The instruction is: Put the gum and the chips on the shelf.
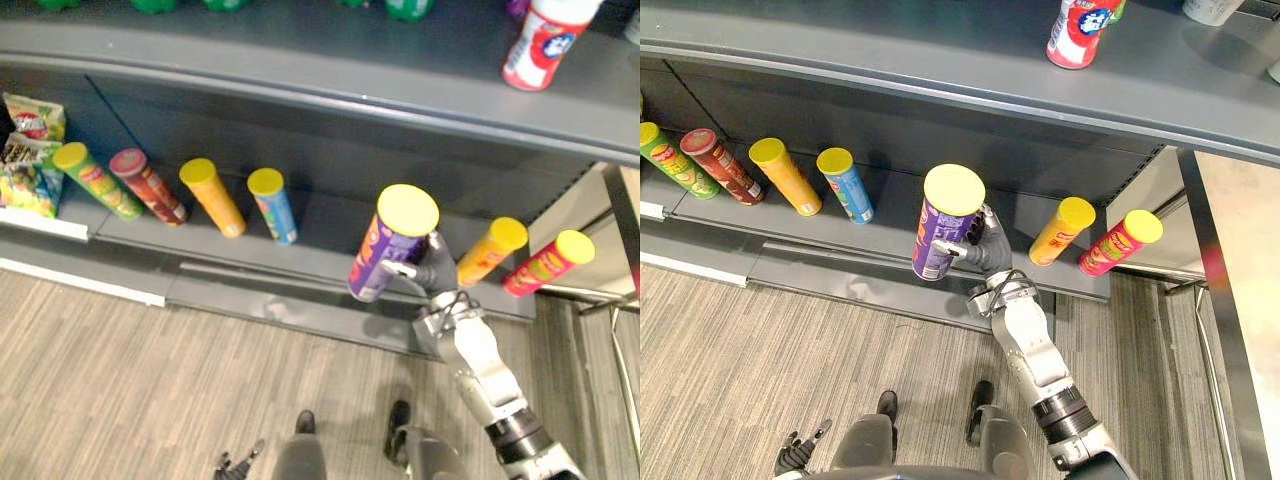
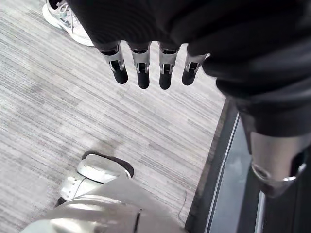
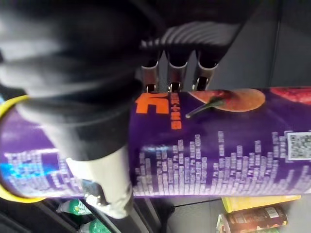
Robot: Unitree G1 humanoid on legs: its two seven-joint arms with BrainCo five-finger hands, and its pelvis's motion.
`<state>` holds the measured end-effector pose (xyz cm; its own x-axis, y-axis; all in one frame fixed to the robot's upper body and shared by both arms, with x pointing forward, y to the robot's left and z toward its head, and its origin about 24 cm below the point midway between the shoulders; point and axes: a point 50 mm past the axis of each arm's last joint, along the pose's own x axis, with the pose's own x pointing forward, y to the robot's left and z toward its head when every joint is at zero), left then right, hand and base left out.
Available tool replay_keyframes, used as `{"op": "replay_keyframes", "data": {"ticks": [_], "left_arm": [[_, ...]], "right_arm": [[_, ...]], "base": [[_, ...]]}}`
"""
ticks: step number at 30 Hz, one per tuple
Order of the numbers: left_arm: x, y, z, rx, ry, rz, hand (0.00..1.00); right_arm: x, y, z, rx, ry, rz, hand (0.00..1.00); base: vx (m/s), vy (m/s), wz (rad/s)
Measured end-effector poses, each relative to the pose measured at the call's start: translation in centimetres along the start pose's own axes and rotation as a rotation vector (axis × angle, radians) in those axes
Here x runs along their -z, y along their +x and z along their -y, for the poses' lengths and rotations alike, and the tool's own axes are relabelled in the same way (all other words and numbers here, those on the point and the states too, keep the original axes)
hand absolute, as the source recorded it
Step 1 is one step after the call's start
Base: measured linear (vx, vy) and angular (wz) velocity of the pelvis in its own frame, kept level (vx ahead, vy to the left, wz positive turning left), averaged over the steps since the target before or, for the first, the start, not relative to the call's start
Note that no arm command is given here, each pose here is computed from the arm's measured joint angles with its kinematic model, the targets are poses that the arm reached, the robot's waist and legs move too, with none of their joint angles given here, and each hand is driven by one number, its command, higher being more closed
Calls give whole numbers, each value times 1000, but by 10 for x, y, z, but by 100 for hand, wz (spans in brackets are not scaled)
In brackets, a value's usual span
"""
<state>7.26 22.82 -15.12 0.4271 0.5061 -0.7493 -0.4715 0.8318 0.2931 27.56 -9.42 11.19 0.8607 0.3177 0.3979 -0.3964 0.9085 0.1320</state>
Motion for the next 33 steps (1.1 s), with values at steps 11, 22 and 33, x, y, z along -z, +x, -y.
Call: {"op": "replay_keyframes", "data": {"ticks": [11, 22, 33], "left_arm": [[-80, 2, 34, -68, -128, 294, 0], [-88, -5, 54, 5, -90, 334, 0], [-92, -8, 57, 24, -105, 349, 0]], "right_arm": [[9, 38, -6, 39, -176, -9, 100], [-29, 80, 46, 403, -297, 149, 100], [-63, 92, 53, 531, -327, 311, 100]], "base": [[-21, 36, 17], [-53, 30, 23], [-3, -31, 13]]}}
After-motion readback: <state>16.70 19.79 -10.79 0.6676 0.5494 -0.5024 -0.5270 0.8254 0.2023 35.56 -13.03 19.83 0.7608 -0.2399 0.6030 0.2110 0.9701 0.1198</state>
